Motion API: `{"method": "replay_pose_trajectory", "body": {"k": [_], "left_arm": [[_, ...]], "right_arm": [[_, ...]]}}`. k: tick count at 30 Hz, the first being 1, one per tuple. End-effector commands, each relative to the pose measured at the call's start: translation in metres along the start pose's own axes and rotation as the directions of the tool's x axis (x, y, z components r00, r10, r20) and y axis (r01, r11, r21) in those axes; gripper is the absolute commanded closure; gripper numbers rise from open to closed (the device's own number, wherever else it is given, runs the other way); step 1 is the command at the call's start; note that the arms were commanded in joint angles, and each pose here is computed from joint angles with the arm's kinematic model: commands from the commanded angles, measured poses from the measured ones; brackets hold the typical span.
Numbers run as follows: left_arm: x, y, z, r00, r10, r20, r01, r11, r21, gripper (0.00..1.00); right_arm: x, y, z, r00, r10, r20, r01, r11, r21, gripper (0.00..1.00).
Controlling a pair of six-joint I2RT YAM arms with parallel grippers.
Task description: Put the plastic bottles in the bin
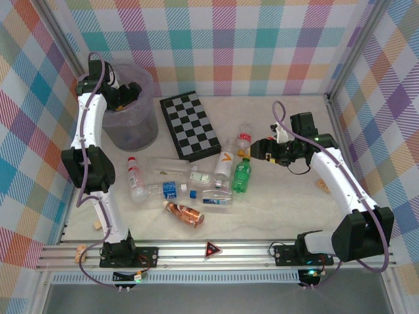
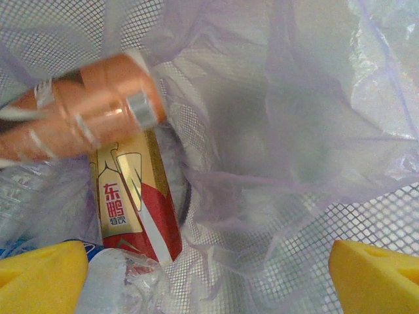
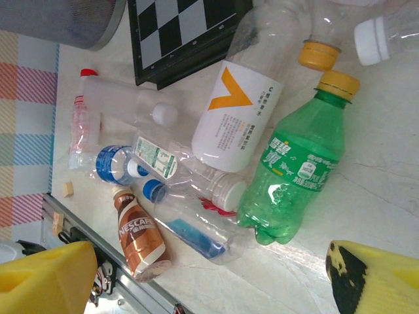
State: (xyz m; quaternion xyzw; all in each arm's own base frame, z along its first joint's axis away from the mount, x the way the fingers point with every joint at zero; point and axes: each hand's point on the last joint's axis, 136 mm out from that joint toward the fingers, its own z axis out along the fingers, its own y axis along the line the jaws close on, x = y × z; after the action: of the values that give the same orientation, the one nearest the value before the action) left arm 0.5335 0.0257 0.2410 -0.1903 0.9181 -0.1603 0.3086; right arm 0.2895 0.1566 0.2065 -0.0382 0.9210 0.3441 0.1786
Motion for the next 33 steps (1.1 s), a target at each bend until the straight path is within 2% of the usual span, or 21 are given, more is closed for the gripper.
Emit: {"method": "replay_pose_trajectory", "body": {"k": [1,4,6,10,13,17,20,25,28,33], "left_arm": [[-0.010,-0.014,-0.028,0.998,0.043,0.056,-0.044,0.999,0.019,0.05],[-0.013,-0.014,-0.039,0.995,0.068,0.071,-0.068,0.998,-0.002,0.04],[-0.016,-0.013,-0.048,0.992,0.089,0.086,-0.087,0.996,-0.021,0.01],[-0.019,-0.013,-0.064,0.986,0.121,0.114,-0.116,0.992,-0.052,0.00],[-0.022,-0.015,-0.081,0.977,0.153,0.146,-0.143,0.987,-0.072,0.00],[-0.027,-0.020,-0.110,0.960,0.198,0.200,-0.183,0.979,-0.089,0.00],[-0.025,-0.026,-0.128,0.951,0.219,0.218,-0.205,0.975,-0.085,0.00],[-0.010,-0.033,-0.156,0.932,0.273,0.240,-0.255,0.962,-0.102,0.00],[0.012,-0.045,-0.171,0.918,0.313,0.243,-0.298,0.950,-0.098,0.00],[0.068,-0.077,-0.187,0.885,0.402,0.233,-0.400,0.915,-0.058,0.00]], "right_arm": [[0.000,-0.013,-0.002,0.999,0.034,0.017,-0.035,0.997,0.062,0.09],[-0.004,-0.028,-0.007,0.995,0.083,0.059,-0.090,0.989,0.115,0.07],[-0.008,-0.043,-0.011,0.985,0.139,0.098,-0.155,0.972,0.176,0.00],[-0.014,-0.069,-0.013,0.939,0.288,0.190,-0.331,0.905,0.266,0.00],[-0.019,-0.090,-0.011,0.842,0.454,0.291,-0.531,0.795,0.293,0.01],[-0.018,-0.114,-0.011,0.659,0.627,0.416,-0.750,0.588,0.301,0.01],[-0.021,-0.123,-0.010,0.583,0.672,0.457,-0.812,0.492,0.313,0.01],[-0.036,-0.135,-0.002,0.504,0.698,0.509,-0.864,0.409,0.295,0.00],[-0.047,-0.143,0.007,0.469,0.707,0.529,-0.883,0.370,0.288,0.00],[-0.066,-0.165,0.020,0.422,0.725,0.544,-0.904,0.288,0.316,0.00]]}}
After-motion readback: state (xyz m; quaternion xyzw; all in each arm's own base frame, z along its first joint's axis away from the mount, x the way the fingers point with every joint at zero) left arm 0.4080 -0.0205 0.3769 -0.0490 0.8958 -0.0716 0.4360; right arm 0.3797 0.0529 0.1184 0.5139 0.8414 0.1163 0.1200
